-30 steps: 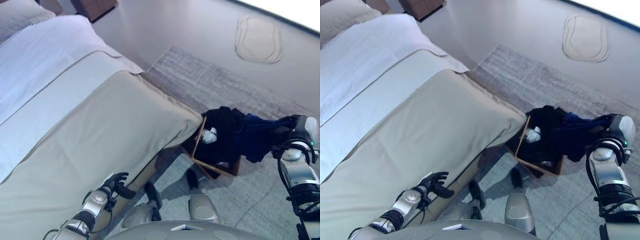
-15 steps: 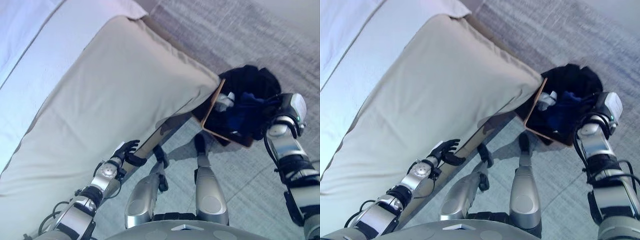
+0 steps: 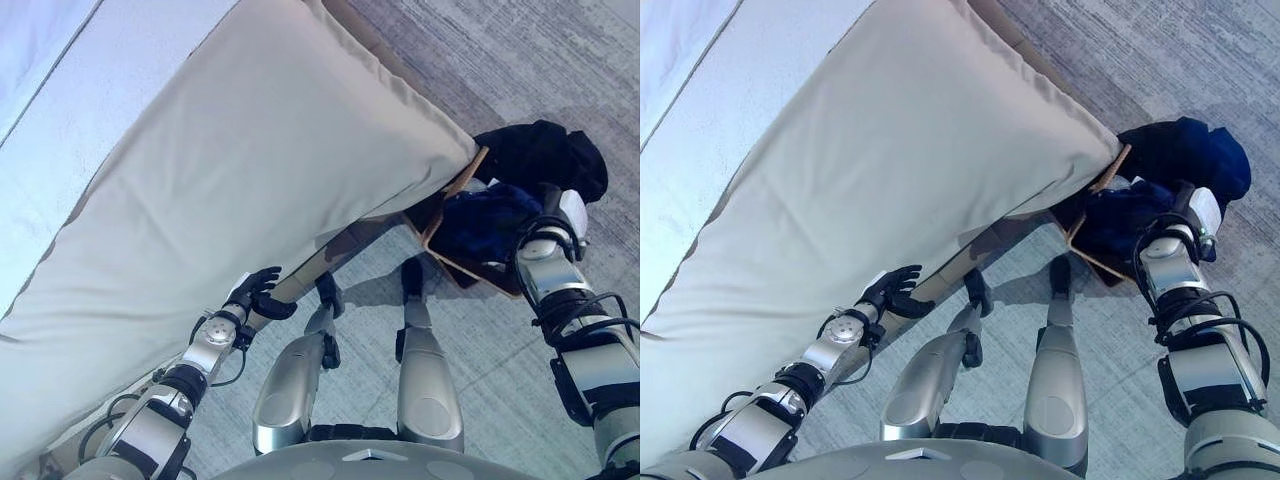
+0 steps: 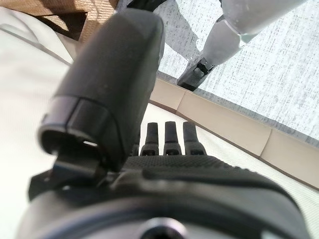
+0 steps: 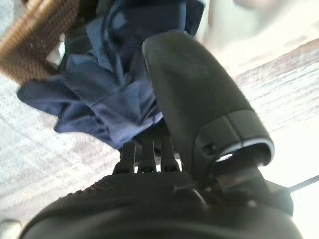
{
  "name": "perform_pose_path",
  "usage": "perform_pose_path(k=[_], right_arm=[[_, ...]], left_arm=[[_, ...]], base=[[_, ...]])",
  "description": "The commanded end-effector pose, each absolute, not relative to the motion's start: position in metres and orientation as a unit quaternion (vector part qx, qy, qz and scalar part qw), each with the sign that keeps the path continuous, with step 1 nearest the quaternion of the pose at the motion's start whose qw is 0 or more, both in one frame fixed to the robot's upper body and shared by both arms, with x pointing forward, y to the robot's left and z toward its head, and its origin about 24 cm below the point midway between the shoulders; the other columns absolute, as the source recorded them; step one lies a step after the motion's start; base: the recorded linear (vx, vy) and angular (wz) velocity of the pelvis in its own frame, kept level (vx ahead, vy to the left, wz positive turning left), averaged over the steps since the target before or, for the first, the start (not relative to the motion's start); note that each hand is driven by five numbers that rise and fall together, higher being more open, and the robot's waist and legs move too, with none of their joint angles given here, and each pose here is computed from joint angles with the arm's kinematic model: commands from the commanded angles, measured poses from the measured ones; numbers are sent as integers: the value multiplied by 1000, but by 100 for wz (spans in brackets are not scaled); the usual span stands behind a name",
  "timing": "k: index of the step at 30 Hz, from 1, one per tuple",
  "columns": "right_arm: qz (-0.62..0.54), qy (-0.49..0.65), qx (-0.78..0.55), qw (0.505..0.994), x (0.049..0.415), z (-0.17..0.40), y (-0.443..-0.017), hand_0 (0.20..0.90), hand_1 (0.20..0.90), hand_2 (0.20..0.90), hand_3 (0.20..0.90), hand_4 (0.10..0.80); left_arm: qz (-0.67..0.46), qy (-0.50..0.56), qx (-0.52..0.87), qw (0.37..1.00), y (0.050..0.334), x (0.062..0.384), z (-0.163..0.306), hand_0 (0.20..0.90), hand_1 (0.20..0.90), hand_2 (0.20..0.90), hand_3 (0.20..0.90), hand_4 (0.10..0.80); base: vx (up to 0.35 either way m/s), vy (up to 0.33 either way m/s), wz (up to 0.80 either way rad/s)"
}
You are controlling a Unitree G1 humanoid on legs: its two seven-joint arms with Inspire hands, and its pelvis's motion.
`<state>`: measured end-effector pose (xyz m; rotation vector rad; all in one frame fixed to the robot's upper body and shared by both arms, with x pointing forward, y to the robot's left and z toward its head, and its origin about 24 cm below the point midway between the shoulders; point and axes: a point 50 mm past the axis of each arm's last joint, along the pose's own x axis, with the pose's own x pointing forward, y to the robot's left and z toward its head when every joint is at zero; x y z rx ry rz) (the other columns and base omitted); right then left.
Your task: Pick up the clothes from the bed and place them into the basket
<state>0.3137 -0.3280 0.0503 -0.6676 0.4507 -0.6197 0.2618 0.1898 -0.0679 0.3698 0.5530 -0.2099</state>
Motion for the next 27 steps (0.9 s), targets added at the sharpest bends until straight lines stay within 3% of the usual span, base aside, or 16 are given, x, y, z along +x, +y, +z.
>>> perform_pose_path(k=[1,5,13,17,22,27], right_arm=[[-250,240,-290,892,284,6,-319,900,900,900,900,800],[-196,328,-240,893,232,-61,-294,900,900,900,900,800],[-136,506,-252,813,136,-134,-272,900,900,900,900,800],[-106,552,-259,785,115,-145,-267,900,900,900,900,800],[-17,555,-178,812,111,-153,-242,900,900,900,900,800],[42,580,-133,803,97,-160,-231,900,900,900,900,800]], left_arm=[[-78,336,179,922,215,227,-92,900,900,900,900,800],[-61,391,180,901,226,200,-111,900,900,900,900,800],[-36,479,152,864,232,144,-141,900,900,900,900,800],[-38,509,146,848,236,131,-146,900,900,900,900,800],[-50,540,125,831,237,118,-151,900,900,900,900,800],[-65,560,98,820,234,109,-155,900,900,900,900,800]], base=[[86,22,27],[137,33,11],[159,108,-2],[72,84,6],[20,65,9],[14,51,2]])
